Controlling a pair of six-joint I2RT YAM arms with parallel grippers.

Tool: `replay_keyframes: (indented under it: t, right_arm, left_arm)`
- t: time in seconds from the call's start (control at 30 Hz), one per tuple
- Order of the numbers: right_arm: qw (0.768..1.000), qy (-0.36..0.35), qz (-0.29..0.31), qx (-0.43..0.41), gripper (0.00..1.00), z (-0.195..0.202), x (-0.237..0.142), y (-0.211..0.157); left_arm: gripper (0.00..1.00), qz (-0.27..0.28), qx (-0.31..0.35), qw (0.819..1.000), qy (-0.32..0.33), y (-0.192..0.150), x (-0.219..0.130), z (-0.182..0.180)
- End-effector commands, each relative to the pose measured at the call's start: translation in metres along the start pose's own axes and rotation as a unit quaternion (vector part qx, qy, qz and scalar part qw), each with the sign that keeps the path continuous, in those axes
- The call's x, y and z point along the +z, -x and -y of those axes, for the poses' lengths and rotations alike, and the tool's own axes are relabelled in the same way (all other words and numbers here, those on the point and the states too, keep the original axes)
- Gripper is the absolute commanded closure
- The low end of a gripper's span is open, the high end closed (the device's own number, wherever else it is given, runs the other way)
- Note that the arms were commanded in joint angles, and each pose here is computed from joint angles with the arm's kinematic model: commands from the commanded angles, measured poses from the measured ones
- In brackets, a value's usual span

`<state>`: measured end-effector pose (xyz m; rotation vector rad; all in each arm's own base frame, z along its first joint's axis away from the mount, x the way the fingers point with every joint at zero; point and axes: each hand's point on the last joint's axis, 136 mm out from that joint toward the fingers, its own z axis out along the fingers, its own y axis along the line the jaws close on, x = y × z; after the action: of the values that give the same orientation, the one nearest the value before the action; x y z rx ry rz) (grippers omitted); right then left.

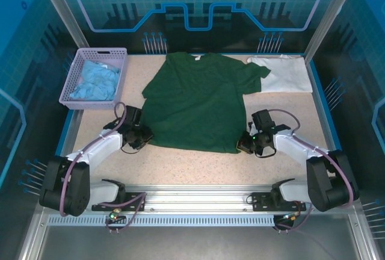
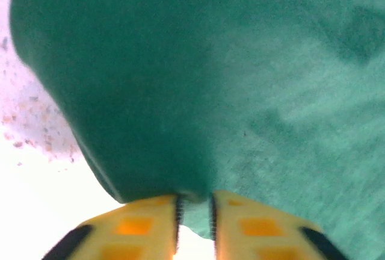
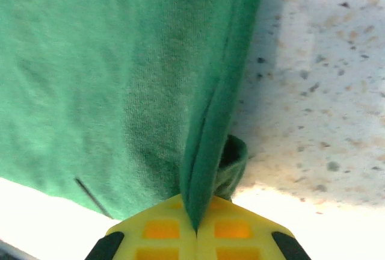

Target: Fold and stack the t-shirts

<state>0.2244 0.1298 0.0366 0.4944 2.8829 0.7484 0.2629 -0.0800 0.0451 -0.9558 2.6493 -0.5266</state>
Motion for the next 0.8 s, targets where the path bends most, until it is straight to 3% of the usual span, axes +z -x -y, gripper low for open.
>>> replay_keyframes:
  t: [0.0, 0.07, 0.23, 0.37, 0.53, 0.77]
  right_arm:
    - [0.997, 0.077, 0.015, -0.01, 1.0, -0.043, -0.03, 0.012]
    - [0.994, 0.111, 0.015, -0.005, 1.0, -0.061, -0.046, 0.014]
    - [0.98, 0.194, 0.016, 0.029, 1.0, -0.097, -0.088, 0.008]
    - [0.975, 0.199, -0.001, 0.102, 1.0, -0.084, -0.077, -0.018]
    - [0.976, 0.18, -0.036, 0.12, 0.93, -0.068, -0.052, -0.048]
    - [0.99, 0.113, -0.068, 0.049, 0.94, -0.079, -0.021, -0.092]
  left_arm:
    - [0.91, 0.016, 0.014, 0.999, -0.025, 0.014, -0.009, 0.014]
    - [0.91, 0.028, 0.024, 0.999, -0.027, 0.021, -0.022, 0.022]
    - [0.66, 0.069, 0.045, 0.995, -0.05, 0.037, -0.066, 0.044]
    - [0.51, 0.093, 0.052, 0.992, -0.074, 0.05, -0.086, 0.065]
    - [0.44, 0.047, 0.042, 0.992, -0.106, 0.059, -0.052, 0.108]
    - [0.35, 0.001, 0.096, 0.993, -0.068, 0.06, 0.041, 0.192]
